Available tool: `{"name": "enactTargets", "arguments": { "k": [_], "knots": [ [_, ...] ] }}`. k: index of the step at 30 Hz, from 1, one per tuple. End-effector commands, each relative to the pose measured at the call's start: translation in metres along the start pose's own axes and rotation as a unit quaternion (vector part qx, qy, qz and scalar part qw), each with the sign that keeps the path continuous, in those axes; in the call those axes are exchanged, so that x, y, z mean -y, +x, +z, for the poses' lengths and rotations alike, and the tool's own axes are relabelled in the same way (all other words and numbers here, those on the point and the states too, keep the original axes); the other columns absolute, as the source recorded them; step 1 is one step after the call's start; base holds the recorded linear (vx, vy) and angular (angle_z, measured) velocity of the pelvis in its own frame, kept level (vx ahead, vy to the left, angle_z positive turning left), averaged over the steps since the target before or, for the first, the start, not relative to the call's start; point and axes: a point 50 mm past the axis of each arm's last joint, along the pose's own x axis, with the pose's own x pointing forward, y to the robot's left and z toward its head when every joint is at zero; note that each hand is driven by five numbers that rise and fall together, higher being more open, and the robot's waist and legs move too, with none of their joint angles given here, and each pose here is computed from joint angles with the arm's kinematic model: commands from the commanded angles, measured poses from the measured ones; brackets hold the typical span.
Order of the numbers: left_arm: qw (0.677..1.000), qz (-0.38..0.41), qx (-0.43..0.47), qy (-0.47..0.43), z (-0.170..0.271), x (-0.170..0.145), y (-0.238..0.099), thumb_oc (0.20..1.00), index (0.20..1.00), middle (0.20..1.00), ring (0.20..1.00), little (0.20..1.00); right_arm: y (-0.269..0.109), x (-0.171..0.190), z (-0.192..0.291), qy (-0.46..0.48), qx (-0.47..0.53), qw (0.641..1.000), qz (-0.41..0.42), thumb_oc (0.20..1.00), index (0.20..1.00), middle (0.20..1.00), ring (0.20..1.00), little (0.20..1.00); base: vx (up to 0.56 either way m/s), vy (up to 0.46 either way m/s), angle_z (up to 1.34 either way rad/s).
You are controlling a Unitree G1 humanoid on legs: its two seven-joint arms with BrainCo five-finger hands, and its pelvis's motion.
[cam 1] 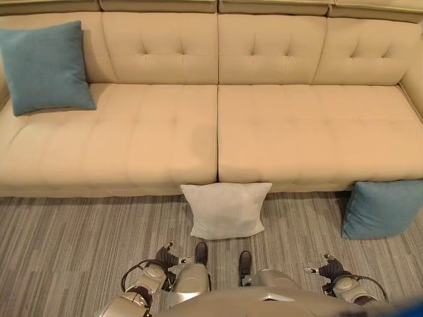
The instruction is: Pick up all the scattered cushions and arrange them neatly on the sofa.
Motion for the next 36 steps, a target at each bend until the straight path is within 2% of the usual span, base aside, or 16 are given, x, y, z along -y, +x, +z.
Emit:
{"name": "enactTargets", "arguments": {
  "k": [1,11,24,30,33,35,36],
  "knots": [
    [1.000,0.026,0.011,-0.010,0.002,-0.013,0.001,1.000,1.000,1.000,1.000,1.000,0.003,0.008,0.017,-0.010,0.031,0.999,-0.013,1.000,1.000,1.000,1.000,1.000,0.07,0.237,-0.36],
    [0.998,0.060,0.012,-0.012,0.000,-0.036,0.001,1.000,1.000,1.000,1.000,1.000,0.004,0.009,0.034,-0.005,0.059,0.998,-0.013,1.000,1.000,1.000,1.000,1.000,0.05,0.101,-0.16],
    [0.999,0.047,0.010,-0.009,0.000,-0.025,0.001,1.000,1.000,1.000,1.000,1.000,0.004,0.013,0.035,-0.011,0.063,0.998,-0.023,1.000,1.000,1.000,1.000,1.000,0.01,-0.046,0.05],
    [0.993,0.085,0.064,-0.045,0.036,-0.041,0.005,1.000,1.000,1.000,1.000,1.000,0.005,0.027,0.069,0.014,0.111,0.992,-0.053,1.000,1.000,1.000,1.000,1.000,-0.18,-0.048,0.05],
    [0.979,0.120,0.121,-0.114,0.068,-0.057,0.004,1.000,1.000,1.000,1.000,1.000,0.002,0.045,0.105,0.055,0.169,0.981,-0.083,1.000,1.000,1.000,1.000,1.000,-0.20,-0.046,0.18],
    [0.958,0.139,0.177,-0.175,0.094,-0.067,-0.001,1.000,1.000,1.000,1.000,1.000,-0.007,0.065,0.139,0.090,0.237,0.961,-0.114,1.000,1.000,1.000,1.000,1.000,-0.16,-0.044,0.13],
    [0.958,0.139,0.177,-0.175,0.094,-0.067,-0.001,1.000,1.000,1.000,1.000,1.000,-0.007,0.065,0.139,0.090,0.237,0.961,-0.114,1.000,1.000,1.000,1.000,1.000,-0.14,-0.042,0.17]
  ]
}}
